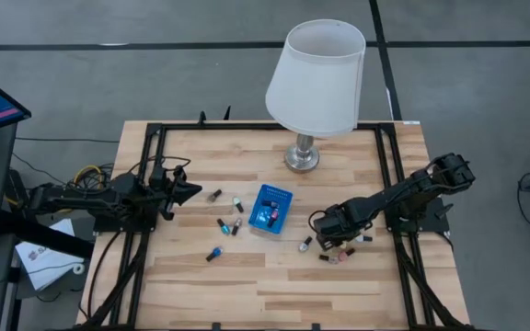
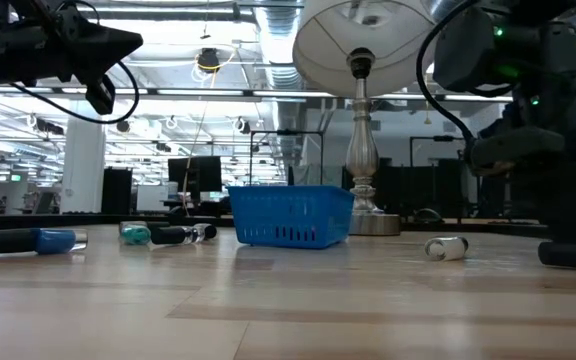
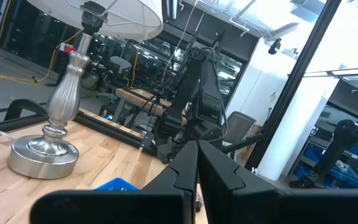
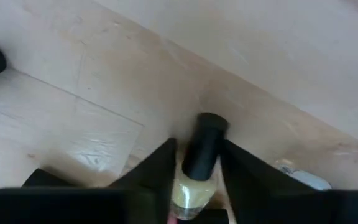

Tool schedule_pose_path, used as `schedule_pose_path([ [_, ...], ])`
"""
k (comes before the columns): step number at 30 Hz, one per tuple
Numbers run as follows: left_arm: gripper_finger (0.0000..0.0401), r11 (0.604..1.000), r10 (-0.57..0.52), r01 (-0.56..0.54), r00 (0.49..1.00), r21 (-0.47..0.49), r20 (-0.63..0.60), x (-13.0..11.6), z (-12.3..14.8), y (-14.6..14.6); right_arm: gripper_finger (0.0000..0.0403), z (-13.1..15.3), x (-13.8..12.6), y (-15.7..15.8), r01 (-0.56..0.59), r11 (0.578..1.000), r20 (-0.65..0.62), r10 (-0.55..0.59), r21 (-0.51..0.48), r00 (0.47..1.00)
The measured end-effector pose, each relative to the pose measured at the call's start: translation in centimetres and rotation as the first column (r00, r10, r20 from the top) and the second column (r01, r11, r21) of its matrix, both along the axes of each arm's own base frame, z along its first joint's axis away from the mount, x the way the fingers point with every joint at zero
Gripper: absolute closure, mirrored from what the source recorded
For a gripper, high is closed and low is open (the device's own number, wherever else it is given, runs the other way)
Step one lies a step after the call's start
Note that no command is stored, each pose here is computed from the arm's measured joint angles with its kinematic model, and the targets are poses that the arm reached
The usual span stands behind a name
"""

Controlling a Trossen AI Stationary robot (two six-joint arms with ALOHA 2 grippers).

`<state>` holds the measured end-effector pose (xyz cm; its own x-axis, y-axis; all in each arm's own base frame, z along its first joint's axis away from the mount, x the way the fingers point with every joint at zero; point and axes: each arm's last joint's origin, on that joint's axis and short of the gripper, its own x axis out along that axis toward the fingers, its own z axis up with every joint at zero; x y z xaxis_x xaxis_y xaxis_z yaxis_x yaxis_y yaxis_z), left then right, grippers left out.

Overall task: Pick & Place Nail Polish
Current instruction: Put the yellow nail polish into the blue basket

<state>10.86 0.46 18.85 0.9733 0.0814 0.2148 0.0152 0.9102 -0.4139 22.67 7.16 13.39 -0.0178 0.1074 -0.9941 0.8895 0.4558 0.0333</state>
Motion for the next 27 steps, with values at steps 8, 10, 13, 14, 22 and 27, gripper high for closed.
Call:
schedule_pose_path([
  [8,0.0393,1.000,0.000,0.000,1.000,0.002,0.000,0.0,0.0,0.0,0.0358,0.0,0.0,0.0,-0.027,1.000,0.005,0.027,0.000,1.000],
  [10,0.0393,1.000,0.001,-0.001,1.000,0.002,0.000,0.0,0.0,0.0,0.0358,0.0,0.1,-0.1,-0.033,0.999,0.006,0.033,0.000,0.999],
  [13,0.0393,1.000,0.001,-0.001,1.000,0.002,0.000,0.0,0.0,0.0,0.0358,0.4,0.6,-0.4,-0.064,0.998,0.027,0.064,-0.017,0.998],
  [14,0.0393,1.000,0.001,-0.001,1.000,0.002,0.000,0.0,0.0,0.0,0.0358,0.8,1.1,-0.5,-0.071,0.997,0.051,0.072,-0.028,0.996],
  [22,0.0393,1.000,0.000,0.000,1.000,0.002,0.000,0.0,0.0,0.0,0.0358,5.9,5.7,-3.0,-0.133,0.981,0.251,0.166,-0.142,0.954],
  [27,0.0393,1.000,0.001,-0.001,1.000,0.002,0.000,0.0,0.0,0.0,0.0358,10.9,8.8,-5.5,-0.161,0.954,0.405,0.256,-0.253,0.878],
])
